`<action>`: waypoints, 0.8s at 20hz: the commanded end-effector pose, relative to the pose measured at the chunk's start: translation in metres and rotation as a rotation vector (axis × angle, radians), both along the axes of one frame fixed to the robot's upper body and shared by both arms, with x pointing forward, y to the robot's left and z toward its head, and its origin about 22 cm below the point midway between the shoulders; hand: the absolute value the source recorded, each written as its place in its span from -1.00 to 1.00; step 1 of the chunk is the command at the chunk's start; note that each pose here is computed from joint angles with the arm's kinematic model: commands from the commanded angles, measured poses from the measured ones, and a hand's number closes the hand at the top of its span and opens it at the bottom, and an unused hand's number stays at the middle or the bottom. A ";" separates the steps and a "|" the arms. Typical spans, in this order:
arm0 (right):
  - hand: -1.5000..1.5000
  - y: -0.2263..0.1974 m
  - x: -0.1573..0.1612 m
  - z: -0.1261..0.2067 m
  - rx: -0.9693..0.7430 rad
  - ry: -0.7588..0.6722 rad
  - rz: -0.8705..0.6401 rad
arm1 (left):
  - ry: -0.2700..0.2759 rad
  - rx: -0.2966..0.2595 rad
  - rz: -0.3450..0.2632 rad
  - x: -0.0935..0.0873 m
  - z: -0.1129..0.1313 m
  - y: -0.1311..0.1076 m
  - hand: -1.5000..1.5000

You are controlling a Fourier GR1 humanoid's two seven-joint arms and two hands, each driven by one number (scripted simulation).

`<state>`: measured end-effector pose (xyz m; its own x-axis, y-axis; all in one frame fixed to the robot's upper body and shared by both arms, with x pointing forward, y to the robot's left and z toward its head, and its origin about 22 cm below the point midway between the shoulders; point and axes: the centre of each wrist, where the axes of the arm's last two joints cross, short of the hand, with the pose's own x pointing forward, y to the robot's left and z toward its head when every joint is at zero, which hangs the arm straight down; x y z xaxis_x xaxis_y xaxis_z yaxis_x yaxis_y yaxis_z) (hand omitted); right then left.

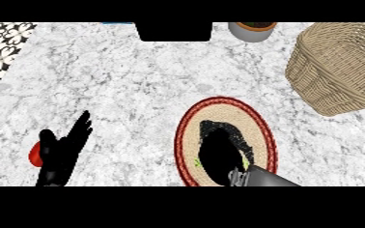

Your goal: Pick the sweet potato from the placemat and place it in the basket

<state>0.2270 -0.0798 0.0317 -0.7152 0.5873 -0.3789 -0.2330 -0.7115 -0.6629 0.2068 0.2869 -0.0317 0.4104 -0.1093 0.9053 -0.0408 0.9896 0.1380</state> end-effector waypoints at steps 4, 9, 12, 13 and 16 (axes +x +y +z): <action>1.00 0.009 0.001 -0.014 -0.046 -0.028 0.098 | 0.126 -0.013 0.024 -0.010 -0.027 0.008 0.00; 1.00 -0.010 0.007 -0.017 -0.004 -0.043 0.118 | 0.136 -0.001 0.013 -0.023 -0.017 0.001 0.00; 1.00 -0.057 -0.009 -0.005 0.190 -0.064 0.044 | 0.134 -0.003 0.048 -0.021 -0.016 0.010 0.00; 1.00 -0.070 -0.015 0.000 0.267 -0.054 -0.009 | 0.140 0.002 0.081 -0.027 -0.022 0.015 0.00; 1.00 -0.110 -0.019 0.001 0.469 -0.034 -0.126 | 0.142 -0.012 0.117 -0.032 -0.022 0.018 0.00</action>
